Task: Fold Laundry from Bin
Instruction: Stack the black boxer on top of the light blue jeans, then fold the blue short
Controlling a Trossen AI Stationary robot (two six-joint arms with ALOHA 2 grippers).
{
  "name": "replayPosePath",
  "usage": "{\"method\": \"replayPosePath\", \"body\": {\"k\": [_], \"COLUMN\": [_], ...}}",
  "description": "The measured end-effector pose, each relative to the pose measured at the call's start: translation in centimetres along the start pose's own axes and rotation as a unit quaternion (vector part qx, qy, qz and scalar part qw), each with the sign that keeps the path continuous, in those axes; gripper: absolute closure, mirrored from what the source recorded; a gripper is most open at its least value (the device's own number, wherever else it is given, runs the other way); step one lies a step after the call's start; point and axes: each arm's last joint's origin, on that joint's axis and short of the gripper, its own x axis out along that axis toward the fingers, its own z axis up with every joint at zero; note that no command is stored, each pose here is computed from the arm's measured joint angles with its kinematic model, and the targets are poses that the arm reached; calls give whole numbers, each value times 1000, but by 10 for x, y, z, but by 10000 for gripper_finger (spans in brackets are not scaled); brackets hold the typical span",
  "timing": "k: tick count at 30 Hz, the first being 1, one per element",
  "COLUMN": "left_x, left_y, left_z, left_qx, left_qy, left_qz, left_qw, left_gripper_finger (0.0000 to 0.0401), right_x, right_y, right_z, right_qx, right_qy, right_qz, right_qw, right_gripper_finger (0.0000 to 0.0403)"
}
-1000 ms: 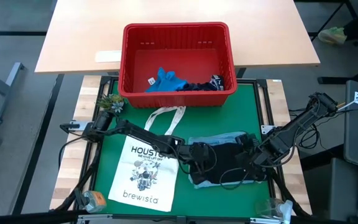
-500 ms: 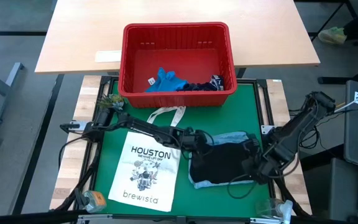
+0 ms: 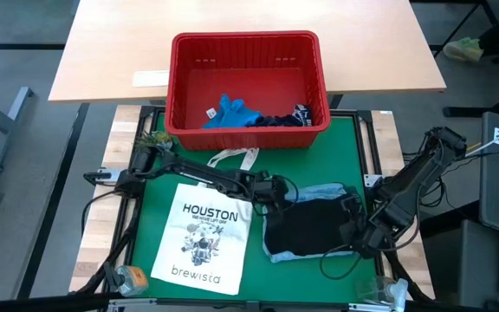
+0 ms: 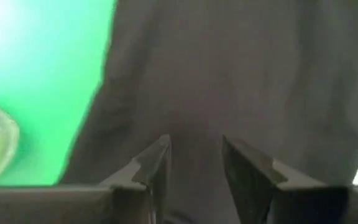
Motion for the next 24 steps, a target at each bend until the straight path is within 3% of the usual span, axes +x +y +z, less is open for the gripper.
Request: {"method": "replayPosePath", "body": {"k": [4,9,13,17,21,24], "left_x": [-38,-99,-150,-185,-210,-212], "left_y": [0,20,47,79,111,138], "left_z": [23,57,79,91,100,105], "left_qx": [33,91,111,136,133,112], "left_qy": [-39,-110,-187,-214,-233,-228], "left_qz": [-16,2,88,183,215,245], "left_qw": [999,990,972,950,939,936], "left_gripper_finger": [401,401,401,391,354,317], "right_x": [-16,-41,-54,-61,-59,-57], "right_y": [0,-5,-17,-35,-59,-79], "right_z": [10,21,33,44,50,52], "right_qx": [-26,-50,-50,-49,-52,-40], "right_qy": [-34,-90,-129,-129,-102,-83], "right_qz": [-14,-98,-166,-188,-214,-215], "right_qw": [999,990,976,972,970,972], "right_gripper_finger": [260,260,260,260,260,260]}}
